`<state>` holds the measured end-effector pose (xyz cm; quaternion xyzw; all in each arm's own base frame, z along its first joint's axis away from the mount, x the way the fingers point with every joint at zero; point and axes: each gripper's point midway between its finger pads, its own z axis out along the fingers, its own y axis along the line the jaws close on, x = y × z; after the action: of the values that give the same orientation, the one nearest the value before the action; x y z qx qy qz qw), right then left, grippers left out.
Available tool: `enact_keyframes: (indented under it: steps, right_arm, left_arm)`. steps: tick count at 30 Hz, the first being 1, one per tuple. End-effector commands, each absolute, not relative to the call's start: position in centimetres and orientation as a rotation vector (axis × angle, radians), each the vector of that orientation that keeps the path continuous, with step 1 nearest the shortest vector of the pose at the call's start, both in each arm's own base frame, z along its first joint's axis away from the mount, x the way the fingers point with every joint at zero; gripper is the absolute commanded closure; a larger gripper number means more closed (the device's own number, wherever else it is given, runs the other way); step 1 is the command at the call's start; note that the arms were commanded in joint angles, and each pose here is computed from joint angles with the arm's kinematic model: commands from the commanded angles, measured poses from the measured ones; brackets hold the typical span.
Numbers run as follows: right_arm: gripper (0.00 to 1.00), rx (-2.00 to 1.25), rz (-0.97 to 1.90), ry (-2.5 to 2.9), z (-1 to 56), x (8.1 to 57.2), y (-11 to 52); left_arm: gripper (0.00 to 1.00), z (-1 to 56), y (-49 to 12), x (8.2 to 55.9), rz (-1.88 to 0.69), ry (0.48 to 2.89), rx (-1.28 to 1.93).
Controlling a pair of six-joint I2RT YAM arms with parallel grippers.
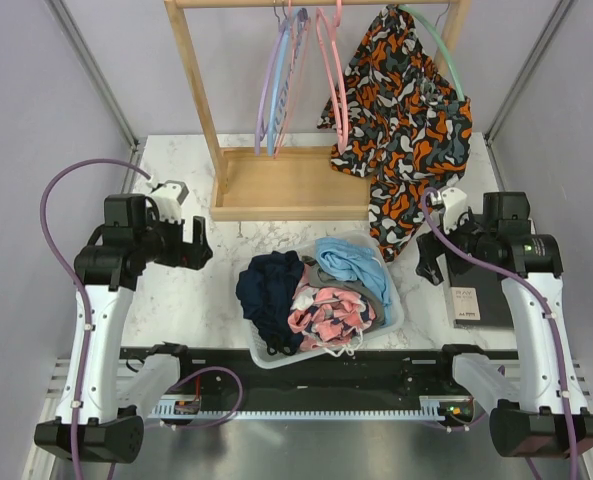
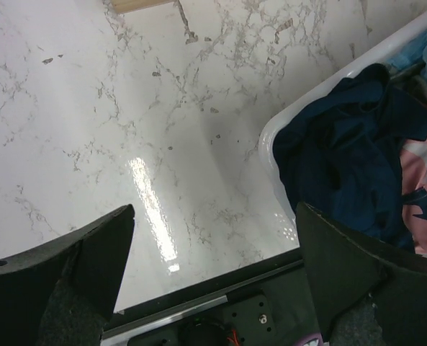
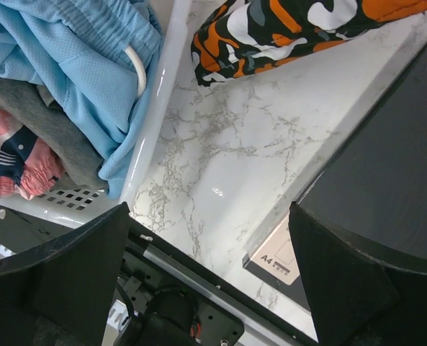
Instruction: Place the shorts on the hanger
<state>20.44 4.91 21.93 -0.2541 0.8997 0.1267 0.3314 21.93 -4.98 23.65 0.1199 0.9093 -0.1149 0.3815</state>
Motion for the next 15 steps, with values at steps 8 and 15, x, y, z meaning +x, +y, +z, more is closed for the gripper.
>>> enact_keyframes:
  steps: [8,15]
  right_arm:
    - [0.02,-0.842,0.401,2.249,22.9,22.5,9.3]
    - [0.02,-0.951,0.442,2.236,21.6,24.3,13.0]
  left_arm:
    - [0.04,26.0,-3.6,23.8,-0.244,2.284,-0.027]
    - [0.01,30.2,-5.5,23.0,-0.387,2.071,0.017]
